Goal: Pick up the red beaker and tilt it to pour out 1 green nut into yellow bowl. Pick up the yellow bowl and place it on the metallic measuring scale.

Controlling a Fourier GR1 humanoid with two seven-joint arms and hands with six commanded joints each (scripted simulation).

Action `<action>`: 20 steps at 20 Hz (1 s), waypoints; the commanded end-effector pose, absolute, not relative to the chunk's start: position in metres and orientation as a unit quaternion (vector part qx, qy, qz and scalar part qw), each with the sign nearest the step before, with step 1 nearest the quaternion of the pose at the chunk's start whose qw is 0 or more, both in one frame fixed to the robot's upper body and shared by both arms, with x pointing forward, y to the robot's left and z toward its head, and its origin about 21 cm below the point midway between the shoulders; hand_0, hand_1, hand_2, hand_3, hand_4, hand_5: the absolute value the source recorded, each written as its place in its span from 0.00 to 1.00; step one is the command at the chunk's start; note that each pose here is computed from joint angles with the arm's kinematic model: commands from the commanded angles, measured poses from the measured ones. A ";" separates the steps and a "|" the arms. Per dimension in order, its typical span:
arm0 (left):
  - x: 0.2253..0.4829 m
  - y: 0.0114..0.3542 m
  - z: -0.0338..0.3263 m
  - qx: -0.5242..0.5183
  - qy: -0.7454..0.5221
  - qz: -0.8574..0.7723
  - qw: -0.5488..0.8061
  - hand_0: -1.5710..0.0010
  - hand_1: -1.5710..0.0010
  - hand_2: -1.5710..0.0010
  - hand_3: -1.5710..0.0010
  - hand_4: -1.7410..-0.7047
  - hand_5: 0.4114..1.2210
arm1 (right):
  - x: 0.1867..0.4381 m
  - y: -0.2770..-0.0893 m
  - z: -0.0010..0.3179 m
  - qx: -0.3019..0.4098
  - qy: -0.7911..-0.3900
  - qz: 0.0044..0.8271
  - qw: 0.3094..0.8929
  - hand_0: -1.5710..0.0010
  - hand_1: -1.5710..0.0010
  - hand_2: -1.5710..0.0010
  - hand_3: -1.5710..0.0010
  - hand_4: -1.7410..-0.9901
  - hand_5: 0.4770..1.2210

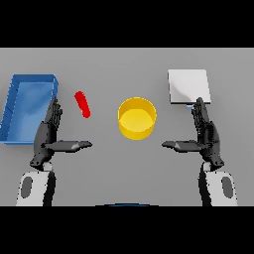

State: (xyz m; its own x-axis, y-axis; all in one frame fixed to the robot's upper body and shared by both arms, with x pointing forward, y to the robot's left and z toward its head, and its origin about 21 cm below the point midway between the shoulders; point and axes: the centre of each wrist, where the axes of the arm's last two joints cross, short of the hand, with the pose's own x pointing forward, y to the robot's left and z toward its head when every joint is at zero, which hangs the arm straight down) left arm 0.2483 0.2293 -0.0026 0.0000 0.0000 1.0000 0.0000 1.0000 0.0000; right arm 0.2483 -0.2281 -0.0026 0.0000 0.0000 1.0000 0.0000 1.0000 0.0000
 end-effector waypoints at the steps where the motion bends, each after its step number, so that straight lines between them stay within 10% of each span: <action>1: 0.248 0.230 -0.003 0.001 -0.707 0.001 0.707 1.00 1.00 1.00 1.00 0.57 0.23 | 0.248 -0.228 -0.003 0.000 -0.708 0.000 0.707 1.00 1.00 1.00 1.00 0.76 0.16; 14: 0.218 0.242 0.015 0.034 -0.705 -0.092 0.703 1.00 1.00 1.00 1.00 0.56 0.24 | 0.214 -0.224 0.006 -0.119 -0.737 0.117 0.655 1.00 1.00 1.00 1.00 0.74 0.16; 20: 0.245 0.227 0.001 0.038 -0.696 -0.114 0.708 1.00 1.00 1.00 1.00 0.51 0.25 | 0.213 -0.224 0.009 -0.097 -0.741 0.120 0.653 1.00 1.00 1.00 1.00 0.67 0.20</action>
State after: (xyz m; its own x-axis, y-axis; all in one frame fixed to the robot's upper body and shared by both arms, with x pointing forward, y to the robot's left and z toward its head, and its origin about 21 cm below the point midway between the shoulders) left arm 0.2452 0.2265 0.0012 0.0071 -0.2149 0.9766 0.1092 0.9710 0.2128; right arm 0.2130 -0.2242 0.0092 -0.1272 0.3003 0.9453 -0.0126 0.9525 -0.3042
